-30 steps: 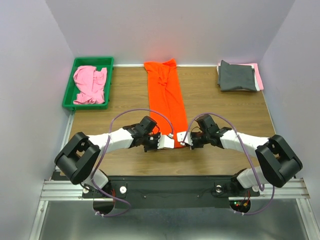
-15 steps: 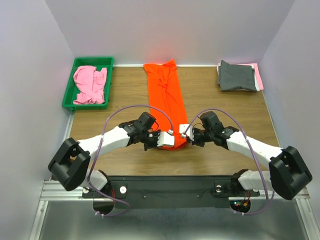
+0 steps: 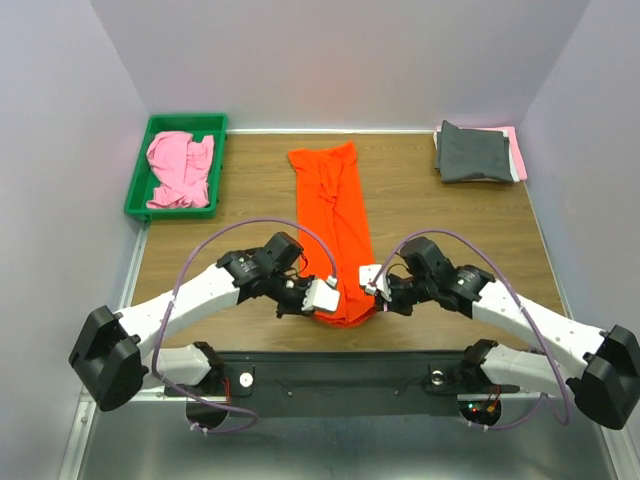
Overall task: Fold and stack the t-shirts
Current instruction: Fold the tshirt
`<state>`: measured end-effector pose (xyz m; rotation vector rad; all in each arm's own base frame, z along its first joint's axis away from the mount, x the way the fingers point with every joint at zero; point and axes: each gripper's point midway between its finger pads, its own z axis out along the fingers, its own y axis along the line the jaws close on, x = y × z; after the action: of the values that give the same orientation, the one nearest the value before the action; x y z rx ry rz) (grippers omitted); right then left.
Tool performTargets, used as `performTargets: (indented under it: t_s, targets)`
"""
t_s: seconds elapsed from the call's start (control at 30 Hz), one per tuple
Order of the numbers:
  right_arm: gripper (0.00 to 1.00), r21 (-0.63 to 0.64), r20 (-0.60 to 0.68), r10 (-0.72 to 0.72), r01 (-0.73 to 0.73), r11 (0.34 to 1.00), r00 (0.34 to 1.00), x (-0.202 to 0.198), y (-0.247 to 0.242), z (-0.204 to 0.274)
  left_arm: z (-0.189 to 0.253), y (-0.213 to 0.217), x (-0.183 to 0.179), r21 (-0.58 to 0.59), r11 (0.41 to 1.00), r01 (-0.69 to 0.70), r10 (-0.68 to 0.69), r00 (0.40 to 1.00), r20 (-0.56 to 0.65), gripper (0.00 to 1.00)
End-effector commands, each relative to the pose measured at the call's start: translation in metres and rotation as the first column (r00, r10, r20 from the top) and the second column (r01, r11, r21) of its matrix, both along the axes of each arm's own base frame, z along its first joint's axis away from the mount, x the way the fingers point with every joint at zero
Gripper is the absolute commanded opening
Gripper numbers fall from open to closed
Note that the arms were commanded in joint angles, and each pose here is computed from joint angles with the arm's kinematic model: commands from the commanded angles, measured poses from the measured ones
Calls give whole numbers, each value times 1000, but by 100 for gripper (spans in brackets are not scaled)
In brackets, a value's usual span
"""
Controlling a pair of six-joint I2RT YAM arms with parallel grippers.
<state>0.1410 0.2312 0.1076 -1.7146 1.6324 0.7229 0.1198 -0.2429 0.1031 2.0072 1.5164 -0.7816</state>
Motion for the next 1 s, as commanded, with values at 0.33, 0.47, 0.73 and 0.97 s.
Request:
performTargets:
  t_s: [0.33, 0.47, 0.73, 0.97]
  targets:
    - [1, -22, 35, -66, 67, 998, 997, 75, 6, 17, 22, 12, 106, 6, 995, -98, 97, 995, 23, 0]
    - [1, -25, 13, -86, 87, 996, 996, 110, 8, 13, 25, 14, 138, -6, 993, -115, 116, 991, 71, 0]
    - [1, 0, 30, -100, 100, 995, 994, 162, 13, 18, 24, 18, 189, 7, 991, -135, 133, 987, 95, 0]
    - [1, 18, 21, -120, 120, 993, 993, 198, 17, 18, 24, 18, 221, 7, 990, -141, 140, 987, 83, 0]
